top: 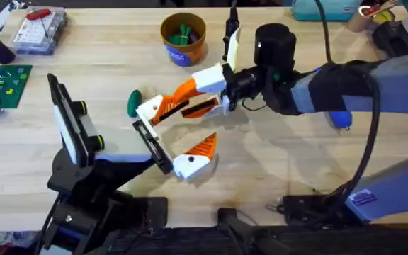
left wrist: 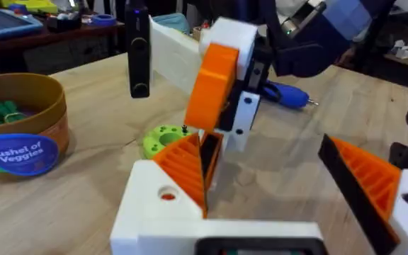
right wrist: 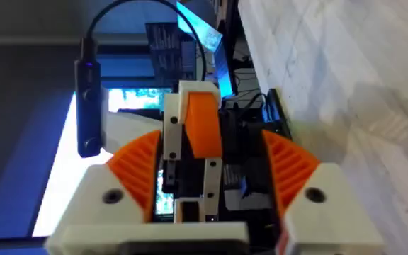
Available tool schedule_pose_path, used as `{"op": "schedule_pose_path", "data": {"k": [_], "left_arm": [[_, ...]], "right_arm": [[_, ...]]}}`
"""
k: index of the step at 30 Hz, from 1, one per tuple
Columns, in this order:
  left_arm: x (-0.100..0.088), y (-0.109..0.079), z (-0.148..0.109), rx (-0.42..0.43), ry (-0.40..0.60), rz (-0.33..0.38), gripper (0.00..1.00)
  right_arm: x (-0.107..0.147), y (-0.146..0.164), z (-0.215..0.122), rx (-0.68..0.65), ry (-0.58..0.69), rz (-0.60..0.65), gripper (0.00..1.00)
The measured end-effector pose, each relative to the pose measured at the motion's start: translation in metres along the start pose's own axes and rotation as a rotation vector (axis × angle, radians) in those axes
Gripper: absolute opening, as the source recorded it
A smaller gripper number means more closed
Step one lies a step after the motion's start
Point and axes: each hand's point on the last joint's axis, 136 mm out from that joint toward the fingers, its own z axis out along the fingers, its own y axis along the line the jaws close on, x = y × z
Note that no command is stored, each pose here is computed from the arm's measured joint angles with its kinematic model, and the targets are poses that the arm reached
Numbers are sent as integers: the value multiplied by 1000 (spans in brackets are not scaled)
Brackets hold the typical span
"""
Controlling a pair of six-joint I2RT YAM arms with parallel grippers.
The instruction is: Pick up the gripper from the table and insert it into the empty holder that is missing its gripper. Then pick up a screw, insert it into the mounting hole, and use the screwdriver to tighten it. Finally, clean up the table by picking up the vegetable and placing it into the bucket.
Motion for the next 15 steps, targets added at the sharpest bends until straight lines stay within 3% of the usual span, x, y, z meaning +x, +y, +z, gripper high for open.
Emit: {"op": "schedule_pose_path", "data": {"k": [2,4,9,15], "left_arm": [[0,0,0,0,0,0,992],[0,0,0,0,0,0,992],[0,0,0,0,0,0,992],[0,0,0,0,0,0,992]], "right_arm": [[1,1,0,-3,8,11,589],[2,1,0,-5,13,18,501],[3,1,0,-8,21,23,439],[3,1,0,-8,21,23,442]]}}
